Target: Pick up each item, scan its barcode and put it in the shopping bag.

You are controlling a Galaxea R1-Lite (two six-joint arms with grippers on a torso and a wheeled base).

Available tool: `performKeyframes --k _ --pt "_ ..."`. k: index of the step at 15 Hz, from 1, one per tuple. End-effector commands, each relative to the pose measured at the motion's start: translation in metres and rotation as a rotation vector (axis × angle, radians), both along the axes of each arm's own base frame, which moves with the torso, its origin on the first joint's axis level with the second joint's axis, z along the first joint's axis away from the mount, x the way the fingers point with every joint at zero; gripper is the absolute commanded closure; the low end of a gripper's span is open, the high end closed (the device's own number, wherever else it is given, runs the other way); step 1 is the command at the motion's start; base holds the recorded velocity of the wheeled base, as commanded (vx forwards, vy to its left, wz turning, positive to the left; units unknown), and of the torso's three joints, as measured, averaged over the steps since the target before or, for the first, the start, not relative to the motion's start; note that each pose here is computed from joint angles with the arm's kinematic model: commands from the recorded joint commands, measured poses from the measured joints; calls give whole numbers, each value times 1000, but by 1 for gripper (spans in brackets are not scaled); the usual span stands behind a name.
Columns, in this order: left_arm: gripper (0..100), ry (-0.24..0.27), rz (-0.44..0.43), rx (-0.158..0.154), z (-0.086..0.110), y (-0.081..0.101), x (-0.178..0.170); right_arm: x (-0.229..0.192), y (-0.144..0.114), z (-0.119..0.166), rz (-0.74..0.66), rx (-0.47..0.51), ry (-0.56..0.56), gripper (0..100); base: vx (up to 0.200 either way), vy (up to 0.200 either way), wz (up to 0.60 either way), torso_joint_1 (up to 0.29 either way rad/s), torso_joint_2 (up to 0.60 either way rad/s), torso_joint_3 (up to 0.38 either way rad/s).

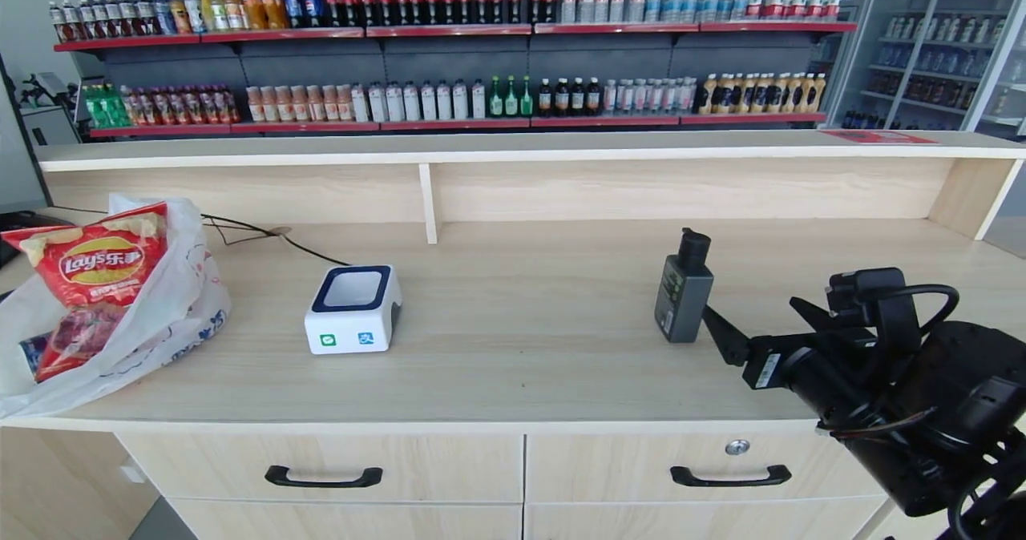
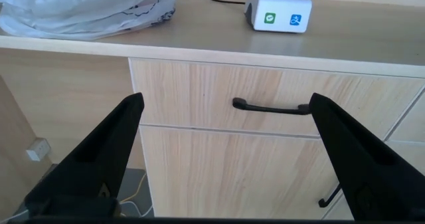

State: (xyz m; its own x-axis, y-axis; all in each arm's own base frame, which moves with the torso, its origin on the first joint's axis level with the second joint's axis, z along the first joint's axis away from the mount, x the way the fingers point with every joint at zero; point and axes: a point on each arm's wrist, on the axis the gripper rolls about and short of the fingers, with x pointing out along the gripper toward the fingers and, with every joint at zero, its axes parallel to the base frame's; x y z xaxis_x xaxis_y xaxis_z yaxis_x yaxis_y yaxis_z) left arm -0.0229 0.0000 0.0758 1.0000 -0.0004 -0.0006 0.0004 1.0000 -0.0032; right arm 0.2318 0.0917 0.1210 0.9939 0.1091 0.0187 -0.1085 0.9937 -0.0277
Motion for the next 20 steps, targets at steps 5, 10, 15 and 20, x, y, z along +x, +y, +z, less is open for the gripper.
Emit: performKeyframes --k 5,10,15,20 --pt "0 -1 2 -1 0 0 0 20 9 -7 3 0 4 0 0 0 0 0 0 0" --pt "0 -1 2 -1 0 0 0 31 13 -15 1 -7 18 0 0 0 0 0 0 0" --pt "0 -1 0 -1 0 0 0 54 21 -11 -5 13 -33 0 0 0 0 0 0 0" --pt "0 -1 2 -4 0 0 0 74 25 -20 -8 16 -36 0 0 0 0 0 0 0"
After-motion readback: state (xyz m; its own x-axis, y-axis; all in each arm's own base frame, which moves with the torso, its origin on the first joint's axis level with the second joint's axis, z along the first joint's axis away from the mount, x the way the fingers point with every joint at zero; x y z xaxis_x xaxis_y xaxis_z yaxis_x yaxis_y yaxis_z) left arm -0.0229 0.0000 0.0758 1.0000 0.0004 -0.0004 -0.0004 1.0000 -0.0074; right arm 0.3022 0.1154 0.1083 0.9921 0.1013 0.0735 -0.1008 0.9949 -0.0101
